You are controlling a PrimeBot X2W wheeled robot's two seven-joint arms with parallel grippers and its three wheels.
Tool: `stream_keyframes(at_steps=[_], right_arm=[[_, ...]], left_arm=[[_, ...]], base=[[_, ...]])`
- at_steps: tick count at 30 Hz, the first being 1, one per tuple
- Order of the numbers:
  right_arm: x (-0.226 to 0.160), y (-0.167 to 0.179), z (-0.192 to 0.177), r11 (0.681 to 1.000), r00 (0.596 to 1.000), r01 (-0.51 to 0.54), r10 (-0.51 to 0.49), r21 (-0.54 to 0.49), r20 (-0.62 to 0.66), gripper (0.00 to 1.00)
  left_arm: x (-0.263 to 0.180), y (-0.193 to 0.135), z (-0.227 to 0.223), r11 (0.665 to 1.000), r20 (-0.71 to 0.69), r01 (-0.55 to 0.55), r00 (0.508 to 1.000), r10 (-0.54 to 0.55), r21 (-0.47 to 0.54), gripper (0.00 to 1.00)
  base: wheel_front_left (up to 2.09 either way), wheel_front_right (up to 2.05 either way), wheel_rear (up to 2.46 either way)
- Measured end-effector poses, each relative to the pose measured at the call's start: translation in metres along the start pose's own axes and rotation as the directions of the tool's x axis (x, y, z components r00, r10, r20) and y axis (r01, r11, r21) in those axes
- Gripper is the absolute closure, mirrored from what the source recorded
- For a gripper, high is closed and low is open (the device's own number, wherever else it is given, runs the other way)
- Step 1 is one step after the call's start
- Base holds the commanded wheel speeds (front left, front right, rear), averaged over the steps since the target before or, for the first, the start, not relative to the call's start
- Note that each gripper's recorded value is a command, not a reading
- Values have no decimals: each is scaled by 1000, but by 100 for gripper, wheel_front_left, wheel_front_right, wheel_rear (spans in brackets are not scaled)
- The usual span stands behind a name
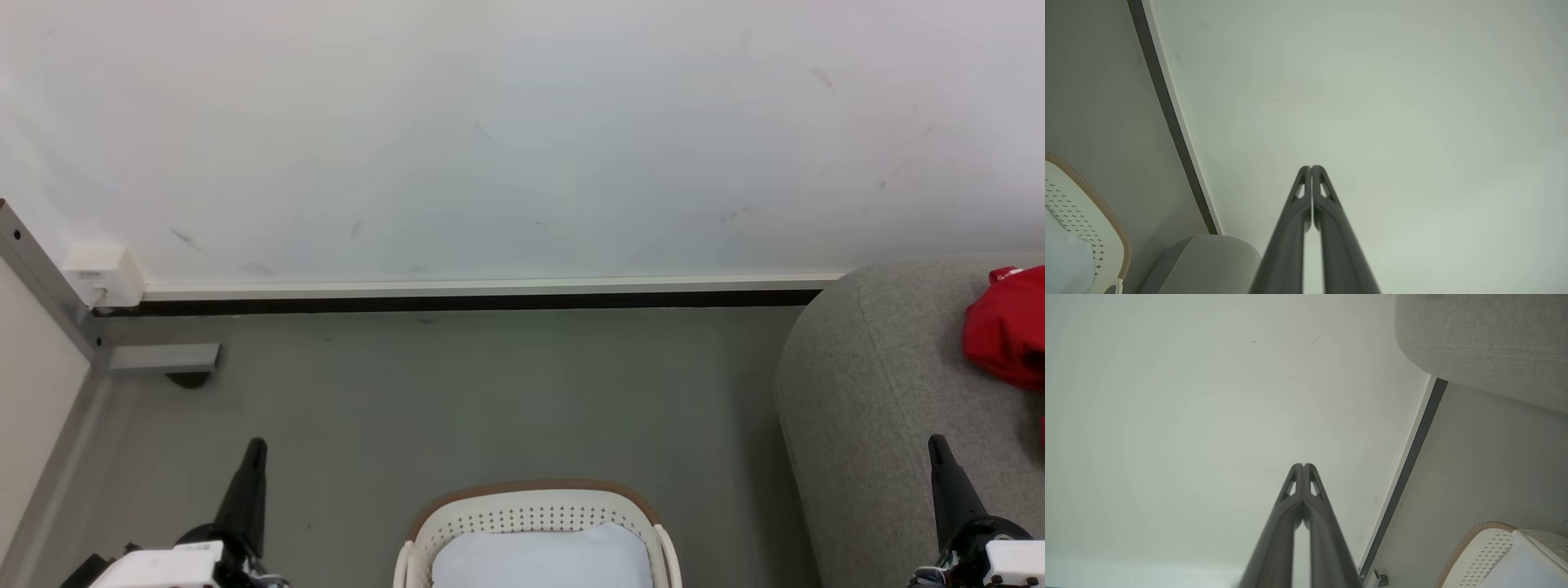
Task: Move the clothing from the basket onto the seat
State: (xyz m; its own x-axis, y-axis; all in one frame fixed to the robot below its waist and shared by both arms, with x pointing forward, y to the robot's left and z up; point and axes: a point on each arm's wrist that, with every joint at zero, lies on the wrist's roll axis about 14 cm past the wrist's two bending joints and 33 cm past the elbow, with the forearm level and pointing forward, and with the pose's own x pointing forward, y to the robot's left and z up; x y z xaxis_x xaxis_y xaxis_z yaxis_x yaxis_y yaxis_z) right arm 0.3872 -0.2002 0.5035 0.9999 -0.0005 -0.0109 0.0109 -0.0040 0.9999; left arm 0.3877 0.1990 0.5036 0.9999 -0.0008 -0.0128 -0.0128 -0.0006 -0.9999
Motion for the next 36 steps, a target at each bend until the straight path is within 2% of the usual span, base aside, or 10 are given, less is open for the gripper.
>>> stream_keyframes(at_steps=[36], right_arm=[[0, 0, 0, 1000, 1000, 0, 0, 0, 0, 100]], left_arm=[[0, 0, 0, 1000, 0, 0, 1000, 0, 0, 100]], base=[[0, 0, 0]])
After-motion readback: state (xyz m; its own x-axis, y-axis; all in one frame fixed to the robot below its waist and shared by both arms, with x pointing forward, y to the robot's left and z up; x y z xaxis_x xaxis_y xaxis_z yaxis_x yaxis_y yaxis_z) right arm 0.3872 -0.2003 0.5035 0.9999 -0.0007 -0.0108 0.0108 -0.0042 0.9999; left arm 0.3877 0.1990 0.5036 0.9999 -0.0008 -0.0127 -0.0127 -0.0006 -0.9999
